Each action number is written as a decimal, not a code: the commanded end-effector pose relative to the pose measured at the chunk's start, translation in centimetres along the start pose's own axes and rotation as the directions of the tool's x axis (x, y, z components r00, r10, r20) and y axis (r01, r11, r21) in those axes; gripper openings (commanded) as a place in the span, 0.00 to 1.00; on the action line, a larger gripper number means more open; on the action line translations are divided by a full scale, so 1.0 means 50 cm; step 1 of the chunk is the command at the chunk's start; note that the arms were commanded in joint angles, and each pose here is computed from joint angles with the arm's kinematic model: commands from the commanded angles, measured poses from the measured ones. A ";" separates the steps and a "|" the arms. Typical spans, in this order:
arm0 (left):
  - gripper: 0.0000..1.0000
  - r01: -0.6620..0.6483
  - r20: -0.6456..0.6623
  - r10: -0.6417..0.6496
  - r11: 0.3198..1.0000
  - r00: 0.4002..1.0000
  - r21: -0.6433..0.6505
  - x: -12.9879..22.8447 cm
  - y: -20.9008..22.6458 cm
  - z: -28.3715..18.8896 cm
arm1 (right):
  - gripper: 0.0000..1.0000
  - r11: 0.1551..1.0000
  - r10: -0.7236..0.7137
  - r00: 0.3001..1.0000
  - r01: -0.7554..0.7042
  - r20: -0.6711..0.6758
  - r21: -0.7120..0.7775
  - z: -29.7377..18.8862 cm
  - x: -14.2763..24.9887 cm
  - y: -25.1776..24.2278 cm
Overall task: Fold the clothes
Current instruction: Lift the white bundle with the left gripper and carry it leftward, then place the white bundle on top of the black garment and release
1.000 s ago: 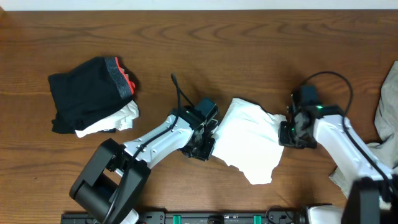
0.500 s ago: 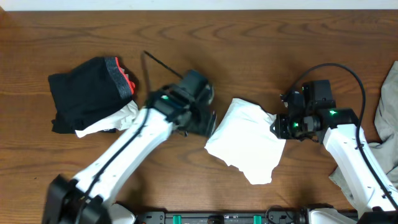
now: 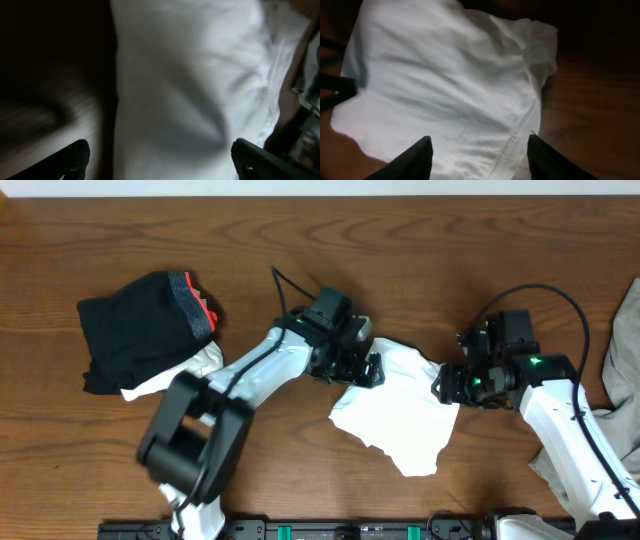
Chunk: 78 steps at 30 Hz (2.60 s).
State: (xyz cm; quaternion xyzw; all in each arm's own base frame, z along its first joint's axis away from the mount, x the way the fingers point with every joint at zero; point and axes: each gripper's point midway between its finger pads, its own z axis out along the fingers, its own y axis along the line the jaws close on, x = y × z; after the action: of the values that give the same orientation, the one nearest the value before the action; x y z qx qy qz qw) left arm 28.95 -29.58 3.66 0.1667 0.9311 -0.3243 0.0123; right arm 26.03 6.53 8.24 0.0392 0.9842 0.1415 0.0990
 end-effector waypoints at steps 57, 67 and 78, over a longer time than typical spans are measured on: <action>0.06 -0.074 0.018 0.073 0.997 0.997 0.038 0.035 -0.131 -0.037 | 0.06 0.992 0.110 0.968 -0.120 -0.224 -0.032 0.088 0.029 -0.033; 0.06 0.057 0.416 -0.062 0.998 0.907 0.025 -0.082 -0.013 -0.362 | 0.13 0.995 0.054 0.998 -0.051 0.027 -0.080 -0.056 -0.017 0.004; 0.06 0.181 0.693 -0.215 0.976 0.688 0.123 -0.126 0.177 -0.628 | 0.11 0.995 0.059 0.998 -0.059 0.006 -0.076 -0.068 0.004 0.005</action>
State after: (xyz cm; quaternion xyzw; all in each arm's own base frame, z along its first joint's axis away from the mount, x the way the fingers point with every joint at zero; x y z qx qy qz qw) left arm 39.96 -7.91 20.63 -0.0801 0.8862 -0.3543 0.2874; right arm 25.00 5.90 11.00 0.0723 0.9763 0.1814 0.0930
